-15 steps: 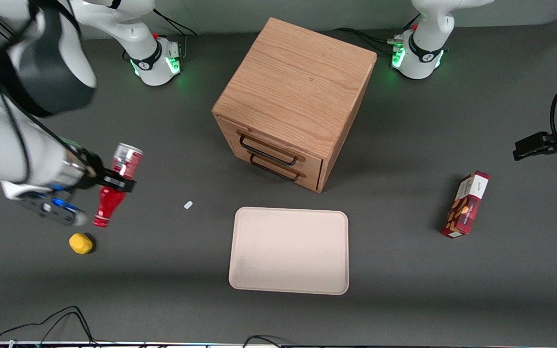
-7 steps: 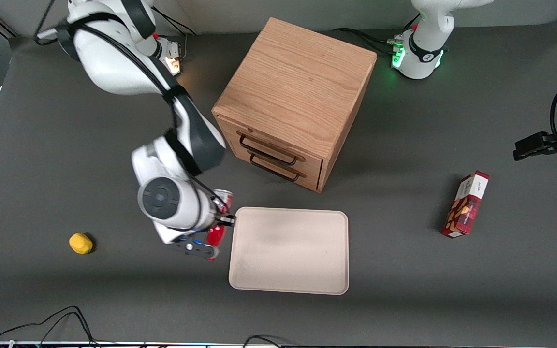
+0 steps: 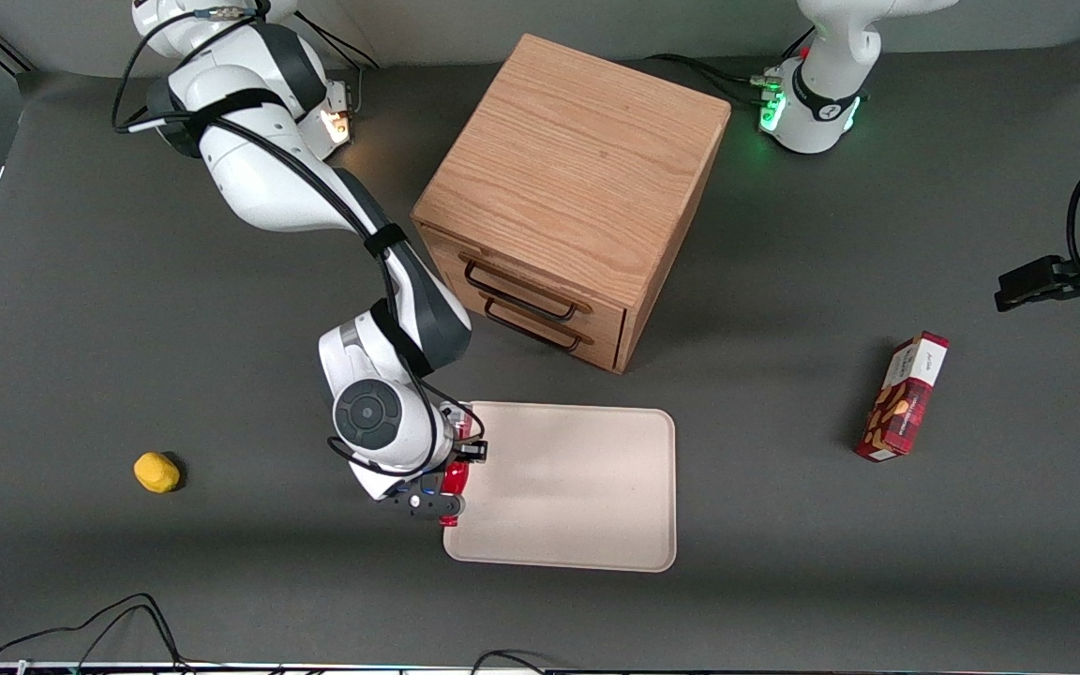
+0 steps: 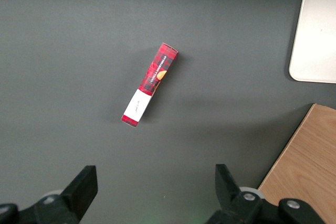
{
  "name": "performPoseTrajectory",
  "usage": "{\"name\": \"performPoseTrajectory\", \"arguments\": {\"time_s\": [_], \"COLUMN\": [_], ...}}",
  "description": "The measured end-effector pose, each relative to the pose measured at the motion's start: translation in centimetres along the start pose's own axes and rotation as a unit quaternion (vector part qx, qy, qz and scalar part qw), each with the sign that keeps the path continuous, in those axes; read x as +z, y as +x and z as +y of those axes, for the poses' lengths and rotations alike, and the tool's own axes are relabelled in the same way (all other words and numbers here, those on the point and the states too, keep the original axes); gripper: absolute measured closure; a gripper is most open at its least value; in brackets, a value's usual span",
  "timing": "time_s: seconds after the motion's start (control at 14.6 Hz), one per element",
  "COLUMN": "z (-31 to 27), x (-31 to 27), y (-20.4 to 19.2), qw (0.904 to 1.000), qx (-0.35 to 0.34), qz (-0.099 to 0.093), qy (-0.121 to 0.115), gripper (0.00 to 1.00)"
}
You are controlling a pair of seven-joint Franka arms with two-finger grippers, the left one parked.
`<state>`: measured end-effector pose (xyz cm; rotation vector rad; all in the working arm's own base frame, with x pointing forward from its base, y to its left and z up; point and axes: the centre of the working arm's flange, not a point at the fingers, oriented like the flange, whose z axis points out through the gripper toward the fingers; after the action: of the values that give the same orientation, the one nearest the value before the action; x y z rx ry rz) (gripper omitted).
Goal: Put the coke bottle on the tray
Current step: 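Lower the bottle onto the tray's edge and open the right gripper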
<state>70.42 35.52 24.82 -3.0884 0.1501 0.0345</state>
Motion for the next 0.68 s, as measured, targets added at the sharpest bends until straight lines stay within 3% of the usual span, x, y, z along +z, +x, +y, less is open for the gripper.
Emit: {"name": "performPoseTrajectory", "arguments": {"time_s": [0.27, 0.68], "z": [-1.2, -1.0], "x": [3.3, 6.3], "y": [-0.3, 0.0], "qw": [0.9995, 0.9990], "qx": [-0.012, -0.012], "qz": [0.026, 0.042], "qy": [-0.009, -0.005], "gripper": [0.45, 0.45]}}
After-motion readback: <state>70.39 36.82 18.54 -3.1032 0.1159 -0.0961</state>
